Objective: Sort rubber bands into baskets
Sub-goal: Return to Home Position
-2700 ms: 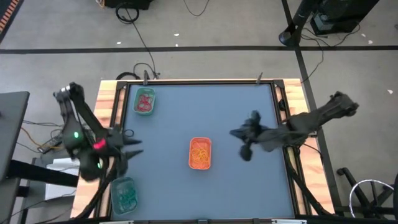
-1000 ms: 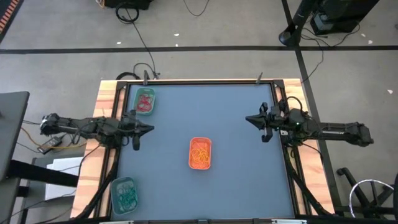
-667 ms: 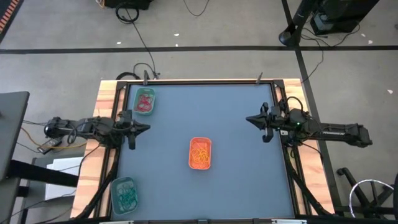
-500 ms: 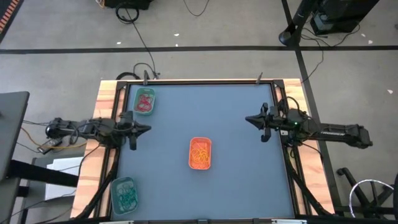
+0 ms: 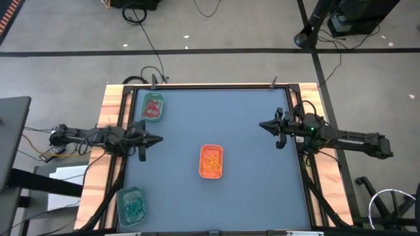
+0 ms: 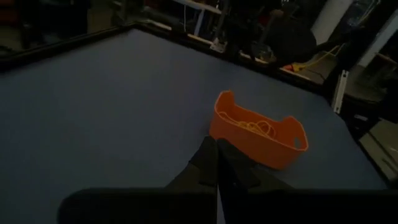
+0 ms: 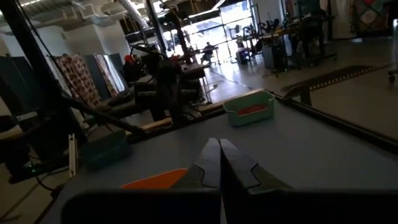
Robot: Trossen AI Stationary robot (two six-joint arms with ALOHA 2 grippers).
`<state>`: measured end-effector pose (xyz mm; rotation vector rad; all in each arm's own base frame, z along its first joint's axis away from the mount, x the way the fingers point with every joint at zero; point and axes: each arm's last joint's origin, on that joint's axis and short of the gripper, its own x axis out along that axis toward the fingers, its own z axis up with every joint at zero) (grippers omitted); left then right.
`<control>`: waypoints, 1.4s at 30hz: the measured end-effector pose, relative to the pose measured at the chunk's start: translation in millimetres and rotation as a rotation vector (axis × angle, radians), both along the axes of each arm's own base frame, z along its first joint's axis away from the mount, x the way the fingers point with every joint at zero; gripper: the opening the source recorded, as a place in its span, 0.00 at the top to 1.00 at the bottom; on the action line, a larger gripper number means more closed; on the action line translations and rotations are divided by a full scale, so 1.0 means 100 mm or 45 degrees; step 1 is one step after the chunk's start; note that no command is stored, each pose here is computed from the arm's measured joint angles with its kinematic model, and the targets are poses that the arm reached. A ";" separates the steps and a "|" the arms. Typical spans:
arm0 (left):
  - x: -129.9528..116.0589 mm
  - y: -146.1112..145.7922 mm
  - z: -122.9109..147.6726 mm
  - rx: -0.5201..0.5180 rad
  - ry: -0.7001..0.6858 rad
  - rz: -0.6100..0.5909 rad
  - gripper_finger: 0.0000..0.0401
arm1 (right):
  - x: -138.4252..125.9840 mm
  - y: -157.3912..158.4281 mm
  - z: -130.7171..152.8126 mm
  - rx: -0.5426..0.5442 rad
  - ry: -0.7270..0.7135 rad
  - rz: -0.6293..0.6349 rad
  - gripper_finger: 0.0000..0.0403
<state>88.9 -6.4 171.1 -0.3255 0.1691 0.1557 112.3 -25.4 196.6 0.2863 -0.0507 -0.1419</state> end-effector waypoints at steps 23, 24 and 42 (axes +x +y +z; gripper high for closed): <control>0.07 -0.03 -0.01 0.049 -0.212 -0.104 1.00 | 0.00 0.01 -0.21 0.008 -0.067 0.037 0.99; 0.07 -0.03 -0.01 0.048 -0.212 -0.109 1.00 | 0.00 0.01 -0.21 0.011 -0.060 0.036 0.99; 0.04 -0.04 0.09 -0.005 -0.260 -0.172 1.00 | -0.20 0.00 -0.21 -0.050 -0.097 0.066 0.99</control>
